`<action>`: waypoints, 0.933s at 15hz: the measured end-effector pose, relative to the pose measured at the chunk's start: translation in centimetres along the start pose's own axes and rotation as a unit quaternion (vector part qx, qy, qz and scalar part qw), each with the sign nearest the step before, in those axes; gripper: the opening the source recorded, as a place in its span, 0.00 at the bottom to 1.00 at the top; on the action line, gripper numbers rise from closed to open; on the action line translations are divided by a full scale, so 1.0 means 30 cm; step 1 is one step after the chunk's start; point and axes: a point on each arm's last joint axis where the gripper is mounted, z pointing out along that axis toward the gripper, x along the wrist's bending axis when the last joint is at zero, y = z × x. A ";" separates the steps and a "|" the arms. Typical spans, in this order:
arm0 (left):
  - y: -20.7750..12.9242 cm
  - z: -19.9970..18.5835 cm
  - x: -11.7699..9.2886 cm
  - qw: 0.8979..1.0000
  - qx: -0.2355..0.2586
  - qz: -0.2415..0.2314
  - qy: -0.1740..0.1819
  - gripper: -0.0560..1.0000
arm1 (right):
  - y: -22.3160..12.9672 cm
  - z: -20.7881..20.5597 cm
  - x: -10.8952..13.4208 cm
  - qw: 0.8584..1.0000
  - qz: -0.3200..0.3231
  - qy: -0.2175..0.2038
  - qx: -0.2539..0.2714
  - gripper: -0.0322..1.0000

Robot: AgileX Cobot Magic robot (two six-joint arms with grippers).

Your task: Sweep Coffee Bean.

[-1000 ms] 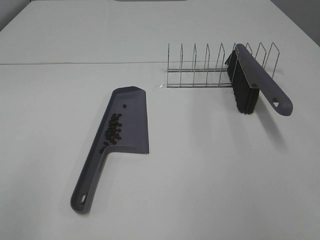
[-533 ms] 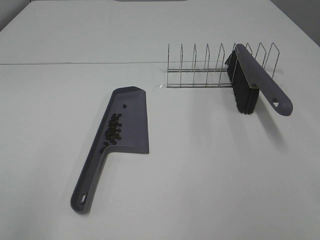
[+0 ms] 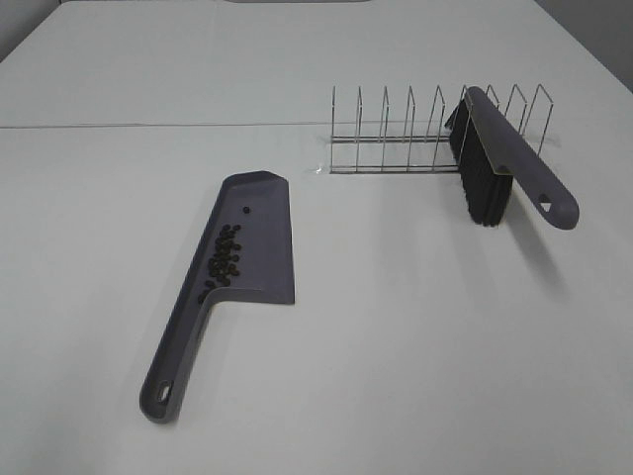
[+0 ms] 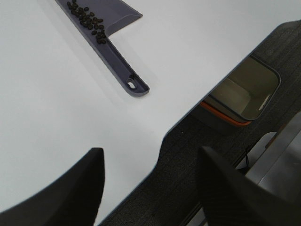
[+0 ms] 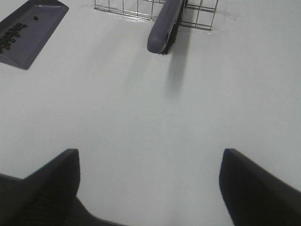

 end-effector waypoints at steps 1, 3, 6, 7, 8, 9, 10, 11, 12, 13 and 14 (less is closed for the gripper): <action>0.000 0.000 -0.001 1.000 0.000 0.000 -0.001 0.58 | 0.000 0.000 0.000 1.000 0.000 0.000 0.000 0.78; 0.000 0.000 -0.001 1.000 0.000 -0.001 -0.001 0.58 | 0.000 0.000 0.000 1.000 0.000 0.000 0.000 0.78; 0.001 0.001 0.011 0.999 -0.002 -0.030 0.031 0.58 | 0.000 0.000 -0.001 0.999 0.021 -0.036 0.001 0.78; 0.002 0.001 0.015 0.998 -0.003 -0.040 0.042 0.58 | 0.000 0.000 -0.001 0.998 0.030 -0.051 0.001 0.78; 0.002 0.000 0.024 0.996 -0.004 -0.060 0.065 0.58 | 0.000 0.000 -0.001 0.998 0.034 -0.057 0.001 0.78; 0.002 0.000 0.033 0.993 -0.005 -0.082 0.089 0.58 | -0.001 -0.003 -0.001 0.997 0.039 -0.066 -0.002 0.78; 0.001 -0.002 0.041 0.988 -0.007 -0.103 0.112 0.58 | -0.006 -0.011 0.001 0.996 0.042 -0.074 -0.012 0.78; -0.003 -0.008 0.045 0.984 -0.014 -0.119 0.134 0.58 | -0.012 -0.021 0.003 0.995 0.046 -0.083 -0.023 0.78; -0.010 -0.021 0.042 0.980 -0.029 -0.128 0.152 0.58 | -0.014 -0.023 0.004 0.994 0.049 -0.089 -0.026 0.78; -0.018 -0.036 0.034 0.976 -0.048 -0.131 0.166 0.58 | -0.014 -0.024 0.005 0.994 0.050 -0.092 -0.027 0.78; -0.031 -0.055 0.020 0.973 -0.072 -0.129 0.180 0.58 | -0.015 -0.024 0.005 0.994 0.051 -0.094 -0.027 0.78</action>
